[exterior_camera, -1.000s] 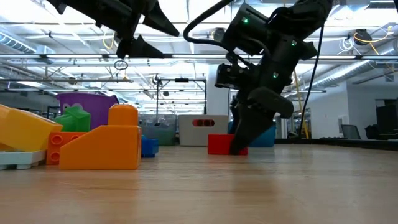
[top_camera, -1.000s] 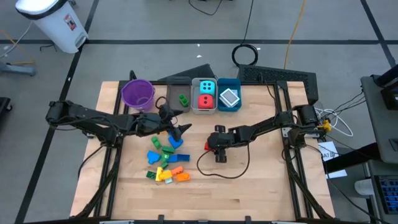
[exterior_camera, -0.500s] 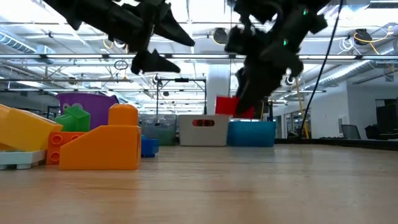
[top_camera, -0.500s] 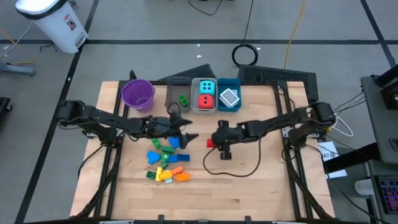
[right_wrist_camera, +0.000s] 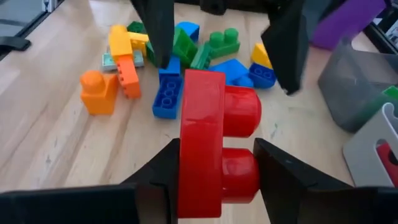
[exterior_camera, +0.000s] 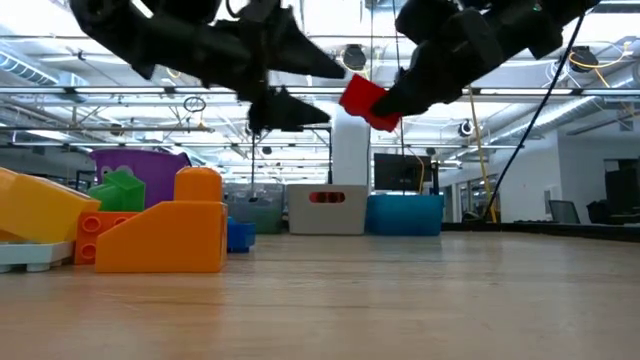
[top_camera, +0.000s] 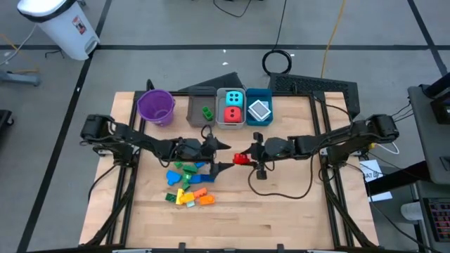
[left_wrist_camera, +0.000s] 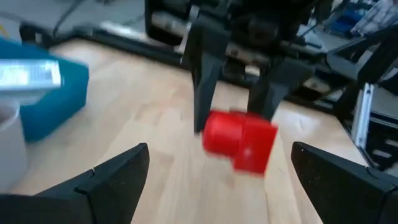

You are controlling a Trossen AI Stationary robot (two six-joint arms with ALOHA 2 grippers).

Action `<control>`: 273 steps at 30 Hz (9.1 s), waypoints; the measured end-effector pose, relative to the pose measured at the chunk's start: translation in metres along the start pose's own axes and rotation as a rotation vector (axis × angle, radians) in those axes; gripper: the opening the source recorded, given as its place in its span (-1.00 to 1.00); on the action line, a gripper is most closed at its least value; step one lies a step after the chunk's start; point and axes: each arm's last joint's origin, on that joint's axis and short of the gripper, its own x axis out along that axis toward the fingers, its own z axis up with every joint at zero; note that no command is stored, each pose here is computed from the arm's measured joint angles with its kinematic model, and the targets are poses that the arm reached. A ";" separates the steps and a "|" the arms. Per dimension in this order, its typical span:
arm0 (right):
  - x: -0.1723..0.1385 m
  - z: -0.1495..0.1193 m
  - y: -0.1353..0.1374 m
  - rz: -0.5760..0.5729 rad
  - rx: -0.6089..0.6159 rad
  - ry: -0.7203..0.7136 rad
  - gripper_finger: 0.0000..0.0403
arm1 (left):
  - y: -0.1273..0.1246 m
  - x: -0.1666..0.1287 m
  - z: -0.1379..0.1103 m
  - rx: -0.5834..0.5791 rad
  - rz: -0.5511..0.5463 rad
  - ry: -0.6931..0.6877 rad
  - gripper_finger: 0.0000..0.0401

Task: Pick & Place Toys
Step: Put the red game piece into the black bin, then put the yellow game piece into the black bin, then put the green game piece into the black bin

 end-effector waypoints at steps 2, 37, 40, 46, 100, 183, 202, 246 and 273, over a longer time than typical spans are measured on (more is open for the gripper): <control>0.000 0.001 0.000 -0.001 0.002 -0.017 -0.32 | 0.000 0.002 -0.001 0.040 -0.001 -0.008 0.98; 0.000 0.003 0.000 -0.005 -0.010 -0.024 -0.25 | -0.010 0.029 0.010 0.151 0.068 -0.017 -0.13; -0.006 0.007 -0.002 -0.029 -0.008 -0.038 -0.18 | -0.013 0.016 0.026 0.122 0.108 -0.049 -0.11; -0.027 0.003 -0.002 -0.031 -0.017 0.049 -0.01 | -0.019 -0.027 0.060 0.138 0.293 -0.077 -0.13; -0.050 0.013 -0.006 -0.058 0.027 0.001 0.02 | 0.007 -0.050 0.023 -0.012 0.336 0.441 0.27; -0.045 0.003 -0.005 -0.058 0.011 -0.094 0.00 | 0.093 -0.090 -0.049 -0.123 0.579 0.836 -0.39; -0.046 0.006 -0.005 -0.064 0.020 -0.183 0.00 | 0.006 -0.040 0.030 0.170 0.153 0.129 -0.39; -0.044 -0.011 -0.005 -0.072 0.024 -0.300 0.00 | 0.220 -0.056 0.024 -0.302 0.747 0.097 -0.06; -0.044 -0.013 -0.005 -0.070 0.030 -0.278 0.00 | 0.113 -0.083 0.060 -0.192 0.164 0.244 0.48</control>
